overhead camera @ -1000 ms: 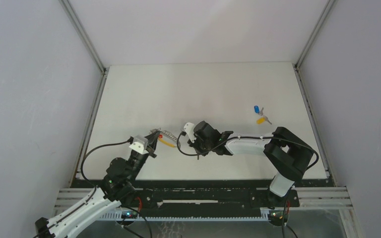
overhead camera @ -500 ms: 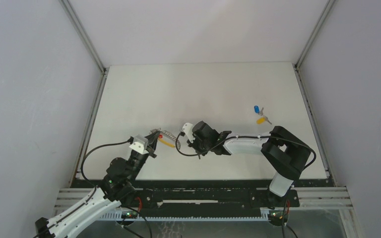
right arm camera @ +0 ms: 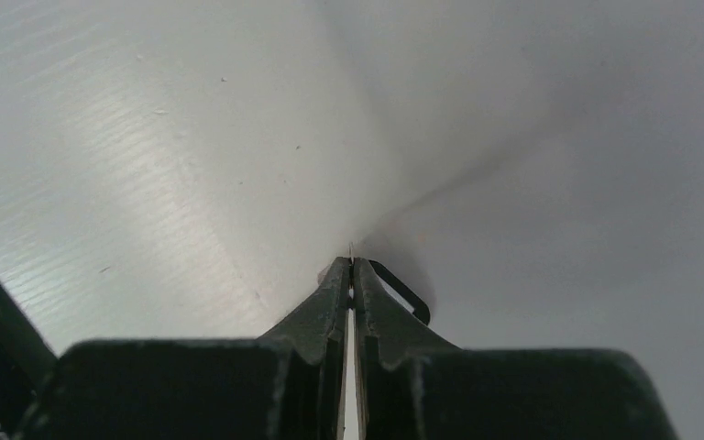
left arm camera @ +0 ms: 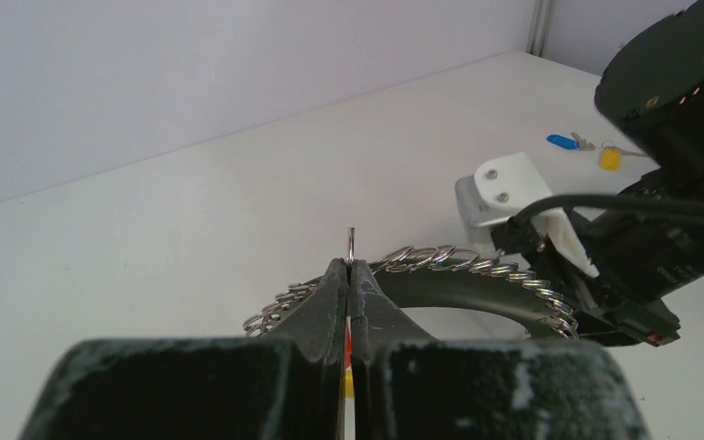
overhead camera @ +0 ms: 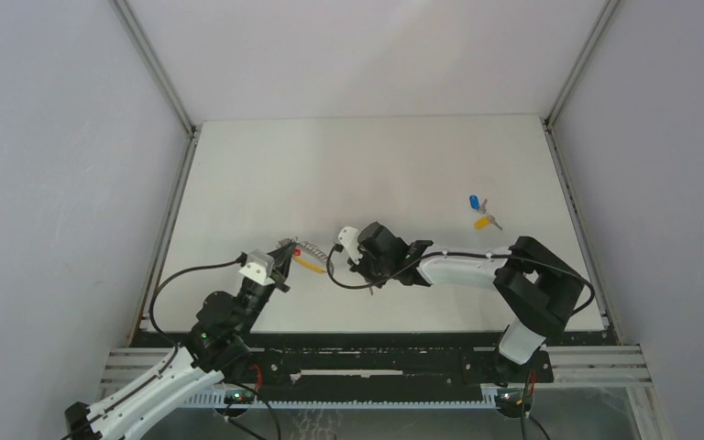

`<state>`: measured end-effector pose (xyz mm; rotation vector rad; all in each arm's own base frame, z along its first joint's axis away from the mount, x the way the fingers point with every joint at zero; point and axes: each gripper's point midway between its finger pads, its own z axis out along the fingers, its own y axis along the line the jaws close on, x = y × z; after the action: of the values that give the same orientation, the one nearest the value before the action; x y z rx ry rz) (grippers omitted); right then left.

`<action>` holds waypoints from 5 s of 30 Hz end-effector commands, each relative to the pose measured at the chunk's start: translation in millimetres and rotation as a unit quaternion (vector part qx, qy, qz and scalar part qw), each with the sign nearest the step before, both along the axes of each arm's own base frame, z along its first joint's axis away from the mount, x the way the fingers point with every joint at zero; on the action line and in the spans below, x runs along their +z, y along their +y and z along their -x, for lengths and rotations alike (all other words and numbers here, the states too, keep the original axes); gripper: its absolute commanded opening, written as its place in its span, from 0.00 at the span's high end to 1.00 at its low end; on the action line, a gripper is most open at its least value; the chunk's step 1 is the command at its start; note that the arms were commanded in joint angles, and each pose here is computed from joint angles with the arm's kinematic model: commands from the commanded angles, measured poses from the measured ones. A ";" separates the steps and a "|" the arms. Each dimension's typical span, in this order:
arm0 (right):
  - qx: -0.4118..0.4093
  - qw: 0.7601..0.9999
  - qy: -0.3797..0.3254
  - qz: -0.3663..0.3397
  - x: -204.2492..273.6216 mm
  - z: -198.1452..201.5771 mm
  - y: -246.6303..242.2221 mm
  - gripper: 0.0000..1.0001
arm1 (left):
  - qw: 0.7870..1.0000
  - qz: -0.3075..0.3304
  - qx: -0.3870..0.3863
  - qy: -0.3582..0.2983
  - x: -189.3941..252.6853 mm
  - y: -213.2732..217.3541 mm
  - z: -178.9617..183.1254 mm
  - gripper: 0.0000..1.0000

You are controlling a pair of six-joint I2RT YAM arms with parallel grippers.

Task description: Put the keys on the keyring

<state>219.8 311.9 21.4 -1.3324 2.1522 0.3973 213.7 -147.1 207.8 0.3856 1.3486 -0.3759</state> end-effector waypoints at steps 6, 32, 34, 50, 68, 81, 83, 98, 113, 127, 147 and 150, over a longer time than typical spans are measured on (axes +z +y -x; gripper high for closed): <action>0.043 0.995 -0.032 -0.083 79.6 5.6 -9.9 1.00 | 0.998 -0.012 -0.061 -0.030 13.0 -22.9 7.7 1.00; 0.244 0.931 -0.186 -0.197 210.7 66.7 -24.8 1.00 | 0.908 -0.189 -0.357 -0.112 40.1 -114.0 62.7 1.00; 0.255 0.928 -0.194 -0.189 207.7 67.1 -20.9 1.00 | 0.902 -0.196 -0.369 -0.106 37.1 -117.5 63.9 1.00; 0.298 0.918 -0.245 -0.095 187.0 59.5 0.7 1.00 | 0.891 -0.205 -0.393 -0.097 27.4 -121.4 70.3 1.00; 0.317 0.903 -0.278 -0.079 190.0 65.6 8.9 1.00 | 0.889 -0.199 -0.400 -0.096 28.2 -123.1 72.5 1.00; 0.329 0.897 -0.281 -0.089 192.7 70.8 13.7 1.00 | 0.889 -0.200 -0.402 -0.092 26.8 -124.3 72.1 1.00; 0.332 0.896 -0.281 -0.093 194.2 72.8 14.5 1.00 | 0.889 -0.200 -0.401 -0.093 26.8 -124.3 72.0 1.00; 0.328 0.895 -0.286 -0.102 198.4 71.8 17.0 1.00 | 0.889 -0.198 -0.401 -0.095 27.0 -123.9 72.6 1.00; 0.336 0.891 -0.284 -0.113 201.3 76.7 20.7 1.00 | 0.889 -0.193 -0.403 -0.096 29.1 -124.5 73.5 1.00; 0.320 0.892 -0.300 -0.114 203.6 74.7 31.9 1.00 | 0.897 -0.173 -0.394 -0.095 35.9 -124.3 71.7 1.00; 0.314 0.878 -0.322 -0.162 226.3 83.2 19.4 1.00 | 0.907 -0.184 -0.371 -0.071 28.8 -123.6 59.6 1.00; 0.321 0.878 -0.316 -0.164 223.8 85.6 21.3 1.00 | 0.908 -0.182 -0.372 -0.068 29.8 -124.2 59.4 1.00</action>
<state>140.8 323.4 225.8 -1.7051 1.0975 0.4089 149.9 -266.1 195.7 1.3024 1.1648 -0.7112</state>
